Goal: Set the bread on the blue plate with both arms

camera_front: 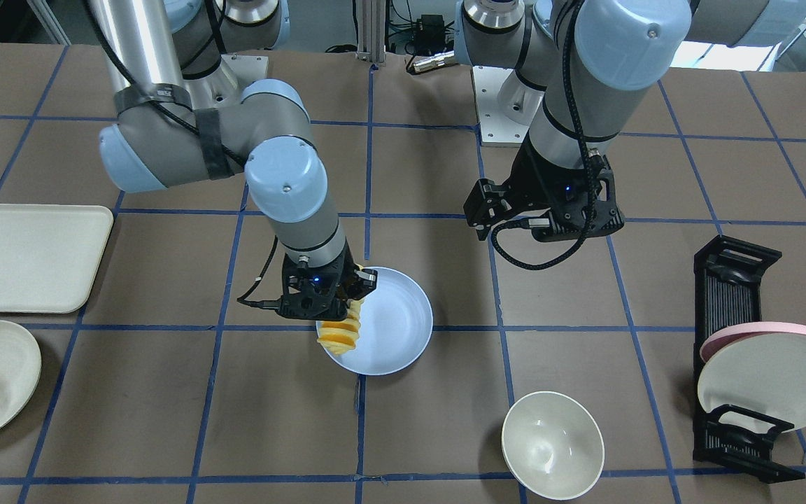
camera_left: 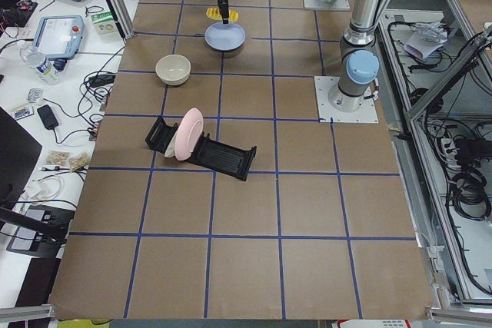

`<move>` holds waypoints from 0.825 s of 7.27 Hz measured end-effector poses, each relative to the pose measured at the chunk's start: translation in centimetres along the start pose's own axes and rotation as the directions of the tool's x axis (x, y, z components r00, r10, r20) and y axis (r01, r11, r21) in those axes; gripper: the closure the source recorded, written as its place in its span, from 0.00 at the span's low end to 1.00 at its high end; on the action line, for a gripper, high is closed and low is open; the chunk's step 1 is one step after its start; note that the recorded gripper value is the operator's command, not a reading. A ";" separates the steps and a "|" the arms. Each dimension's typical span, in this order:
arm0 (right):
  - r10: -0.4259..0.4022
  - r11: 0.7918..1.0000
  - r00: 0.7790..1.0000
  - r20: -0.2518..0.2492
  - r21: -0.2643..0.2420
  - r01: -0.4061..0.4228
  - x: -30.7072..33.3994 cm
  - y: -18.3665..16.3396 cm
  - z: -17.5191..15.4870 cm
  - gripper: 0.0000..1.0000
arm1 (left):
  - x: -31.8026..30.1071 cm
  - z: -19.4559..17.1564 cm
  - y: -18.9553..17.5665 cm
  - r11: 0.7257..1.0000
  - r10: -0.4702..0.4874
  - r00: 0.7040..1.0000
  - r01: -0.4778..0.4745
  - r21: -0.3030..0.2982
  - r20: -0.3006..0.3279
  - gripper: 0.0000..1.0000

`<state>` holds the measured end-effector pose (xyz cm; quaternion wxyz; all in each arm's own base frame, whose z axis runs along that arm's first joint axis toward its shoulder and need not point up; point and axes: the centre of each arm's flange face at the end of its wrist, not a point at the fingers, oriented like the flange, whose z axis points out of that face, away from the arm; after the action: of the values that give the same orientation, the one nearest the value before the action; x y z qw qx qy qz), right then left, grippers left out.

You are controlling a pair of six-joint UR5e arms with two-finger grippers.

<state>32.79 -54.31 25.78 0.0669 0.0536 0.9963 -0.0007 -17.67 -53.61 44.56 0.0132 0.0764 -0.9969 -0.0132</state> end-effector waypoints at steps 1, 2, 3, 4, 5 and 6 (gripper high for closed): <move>0.011 1.000 1.000 -0.002 -0.009 -0.011 -1.1 0.4 2.0 0.67 | -0.2 -0.6 0.0 1.000 0.007 1.000 -0.007 0.014 0.004 0.00; 0.025 1.000 1.000 -0.002 -0.014 -0.025 -1.7 0.7 3.1 0.01 | -0.4 -1.1 0.2 1.000 0.015 1.000 -0.015 0.026 0.010 0.00; 0.043 0.999 0.999 -0.006 -0.020 -0.044 -1.8 0.8 3.9 0.00 | -0.5 -1.3 0.3 0.999 0.018 1.000 -0.018 0.029 0.011 0.00; 0.053 0.998 0.999 -0.009 -0.024 -0.053 -1.9 0.7 4.4 0.00 | -0.6 -1.4 0.3 0.999 0.017 1.000 -0.018 0.029 0.013 0.00; 0.053 0.998 0.999 -0.009 -0.022 -0.053 -1.9 0.6 4.3 0.00 | -0.7 -1.4 0.3 0.999 0.015 1.000 -0.016 0.030 0.014 0.00; 0.049 0.999 0.999 -0.004 -0.011 -0.049 -1.8 0.0 3.3 0.00 | -0.8 -1.4 0.2 0.999 0.013 1.000 -0.013 0.030 0.014 0.00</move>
<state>35.04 -54.50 22.72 0.0652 0.0775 0.9948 0.0065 -16.84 -53.31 45.97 0.0054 0.0700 -0.9975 0.0015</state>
